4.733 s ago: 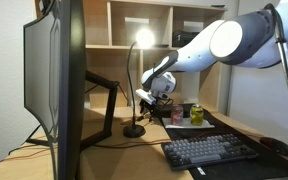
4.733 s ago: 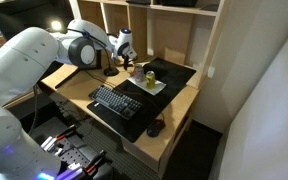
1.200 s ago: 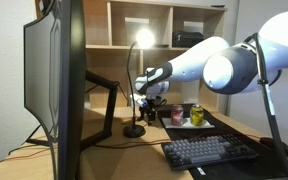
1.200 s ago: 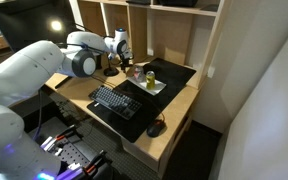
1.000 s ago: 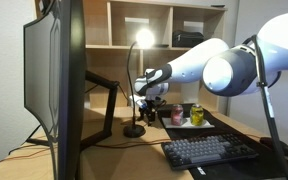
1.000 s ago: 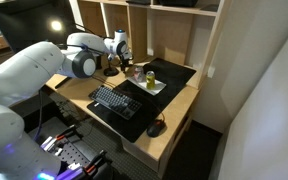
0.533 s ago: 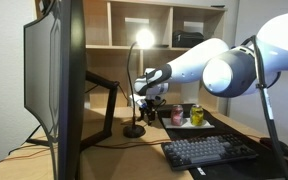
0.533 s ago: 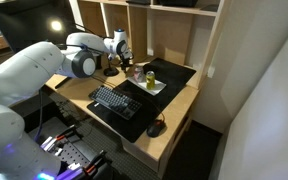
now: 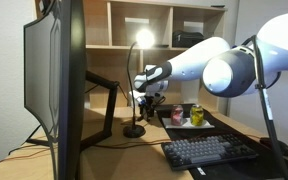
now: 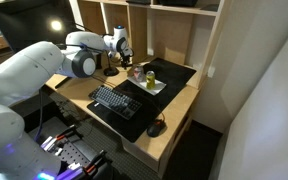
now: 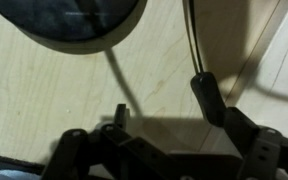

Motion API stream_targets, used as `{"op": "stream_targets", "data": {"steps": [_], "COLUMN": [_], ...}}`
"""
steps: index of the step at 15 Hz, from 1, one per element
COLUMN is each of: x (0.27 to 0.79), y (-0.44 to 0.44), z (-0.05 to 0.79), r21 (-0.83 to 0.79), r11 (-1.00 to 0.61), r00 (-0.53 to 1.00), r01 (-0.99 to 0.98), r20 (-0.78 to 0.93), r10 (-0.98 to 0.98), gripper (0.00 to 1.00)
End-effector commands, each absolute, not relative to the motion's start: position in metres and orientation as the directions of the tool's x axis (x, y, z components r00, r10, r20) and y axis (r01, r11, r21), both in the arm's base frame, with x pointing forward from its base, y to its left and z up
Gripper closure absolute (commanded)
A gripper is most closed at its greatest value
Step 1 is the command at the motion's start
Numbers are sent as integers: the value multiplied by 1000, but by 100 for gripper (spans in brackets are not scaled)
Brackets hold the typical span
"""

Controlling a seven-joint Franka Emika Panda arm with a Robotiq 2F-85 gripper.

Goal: Turn off the lamp

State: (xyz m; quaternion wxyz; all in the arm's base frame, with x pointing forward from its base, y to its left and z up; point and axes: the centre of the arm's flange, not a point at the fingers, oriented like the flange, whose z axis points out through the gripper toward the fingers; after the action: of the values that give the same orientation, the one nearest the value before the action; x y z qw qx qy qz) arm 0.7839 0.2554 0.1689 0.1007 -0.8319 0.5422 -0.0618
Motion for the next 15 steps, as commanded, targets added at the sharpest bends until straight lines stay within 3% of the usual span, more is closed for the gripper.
{"op": "stream_targets", "data": {"steps": [1, 2, 15], "x": [823, 783, 785], "y": [272, 257, 264], "z": [167, 171, 140], "r21": [-217, -231, -232], "r11": [-375, -388, -402], "r00": [386, 401, 413], "r01": [-901, -892, -886], "r20": [-10, -8, -3], "r10": [-922, -916, -911], "gripper": [0, 0, 0]}}
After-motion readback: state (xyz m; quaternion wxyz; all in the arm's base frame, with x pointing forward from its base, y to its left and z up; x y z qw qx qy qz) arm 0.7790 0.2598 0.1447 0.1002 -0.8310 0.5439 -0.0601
